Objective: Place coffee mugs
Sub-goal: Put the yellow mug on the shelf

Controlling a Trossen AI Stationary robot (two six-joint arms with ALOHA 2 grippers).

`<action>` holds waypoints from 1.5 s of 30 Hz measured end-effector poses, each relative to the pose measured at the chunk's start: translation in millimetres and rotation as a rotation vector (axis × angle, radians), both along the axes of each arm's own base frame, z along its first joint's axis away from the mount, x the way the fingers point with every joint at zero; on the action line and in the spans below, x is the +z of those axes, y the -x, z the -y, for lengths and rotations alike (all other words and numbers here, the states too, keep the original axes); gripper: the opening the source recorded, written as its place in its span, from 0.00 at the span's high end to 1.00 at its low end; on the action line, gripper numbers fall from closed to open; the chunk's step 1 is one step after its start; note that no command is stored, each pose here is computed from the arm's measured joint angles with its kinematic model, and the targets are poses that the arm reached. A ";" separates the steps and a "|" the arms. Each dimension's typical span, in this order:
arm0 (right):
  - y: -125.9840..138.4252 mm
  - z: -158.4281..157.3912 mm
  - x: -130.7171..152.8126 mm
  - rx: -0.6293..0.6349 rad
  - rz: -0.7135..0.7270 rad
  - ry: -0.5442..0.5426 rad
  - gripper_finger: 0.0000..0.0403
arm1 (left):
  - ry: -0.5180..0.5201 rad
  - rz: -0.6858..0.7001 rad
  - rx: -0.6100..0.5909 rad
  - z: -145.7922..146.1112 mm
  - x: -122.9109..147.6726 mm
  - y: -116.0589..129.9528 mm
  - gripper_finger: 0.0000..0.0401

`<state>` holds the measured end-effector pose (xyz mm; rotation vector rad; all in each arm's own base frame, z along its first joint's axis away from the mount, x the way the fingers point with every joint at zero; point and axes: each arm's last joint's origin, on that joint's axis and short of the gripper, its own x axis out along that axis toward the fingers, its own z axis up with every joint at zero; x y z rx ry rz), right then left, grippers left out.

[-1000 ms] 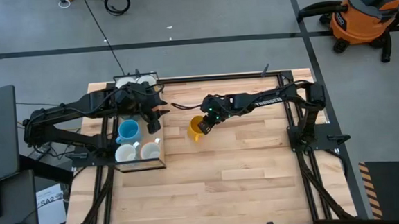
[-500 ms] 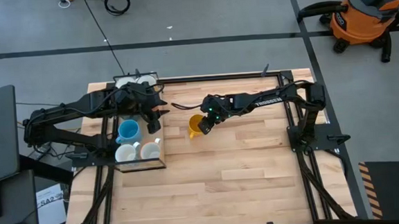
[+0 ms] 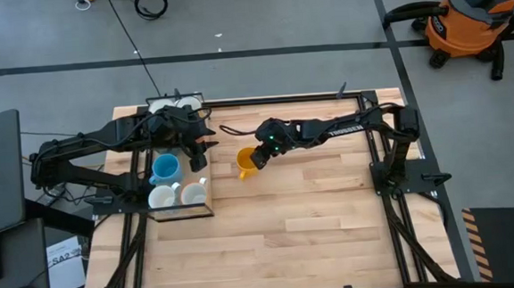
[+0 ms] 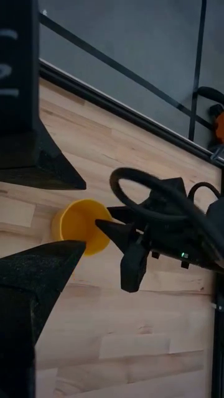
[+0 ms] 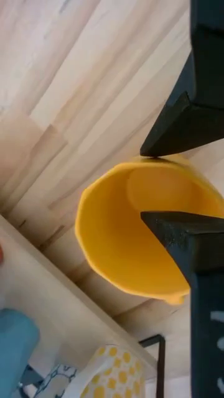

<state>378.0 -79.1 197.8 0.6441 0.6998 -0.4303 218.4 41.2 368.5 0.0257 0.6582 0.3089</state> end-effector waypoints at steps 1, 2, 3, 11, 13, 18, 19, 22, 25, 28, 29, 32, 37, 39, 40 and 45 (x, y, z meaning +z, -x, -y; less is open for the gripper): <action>-0.1 0.8 0.3 -0.002 0.004 0.001 0.61 | 0.000 0.000 0.000 0.0 0.0 0.0 0.63; -0.2 1.8 0.6 -0.004 0.009 0.002 0.61 | 0.000 0.000 0.000 0.0 0.0 0.0 0.63; -0.3 2.7 0.9 -0.006 0.012 0.003 0.61 | 0.000 0.000 0.000 0.0 0.0 0.0 0.63; 11.4 6.6 30.4 0.015 0.070 0.050 0.61 | 0.000 0.000 0.000 0.0 0.0 0.0 0.63; 18.1 5.3 44.2 0.029 0.090 0.072 0.61 | 0.000 0.000 0.000 0.0 0.0 0.0 0.63; 43.3 -0.7 80.8 0.073 0.115 0.129 0.61 | -0.001 0.001 0.000 0.0 0.1 -0.1 0.63; 49.5 -2.6 88.1 0.082 0.117 0.140 0.61 | -0.001 0.001 -0.001 0.0 0.1 -0.1 0.63; 69.8 -10.1 108.6 0.103 0.117 0.170 0.61 | -0.002 0.006 -0.001 0.0 0.5 -0.4 0.63; 91.7 -20.2 127.1 0.112 0.110 0.210 0.61 | -0.004 0.021 -0.001 -0.1 1.7 -1.3 0.63; 114.1 -31.2 144.6 0.119 0.115 0.267 0.61 | -0.009 0.049 -0.001 -0.4 3.9 -2.8 0.63; 121.6 -35.0 149.9 0.120 0.118 0.282 0.61 | -0.010 0.055 -0.001 -0.5 4.4 -3.0 0.63; 142.3 -46.7 163.1 0.131 0.130 0.325 0.61 | -0.014 0.077 -0.001 -0.7 6.2 -4.1 0.63; 166.6 -63.8 174.9 0.126 0.134 0.386 0.61 | -0.016 0.117 0.002 -0.9 9.4 -6.1 0.63; 172.0 -70.1 176.3 0.130 0.126 0.408 0.61 | 0.002 0.132 0.016 -1.5 9.0 -9.2 0.63; 174.4 -73.1 176.7 0.133 0.120 0.418 0.61 | 0.013 0.145 0.024 -2.0 8.7 -12.4 0.63; 176.4 -86.9 172.7 0.156 0.098 0.457 0.61 | 0.032 0.156 0.037 -4.9 1.6 -29.6 0.63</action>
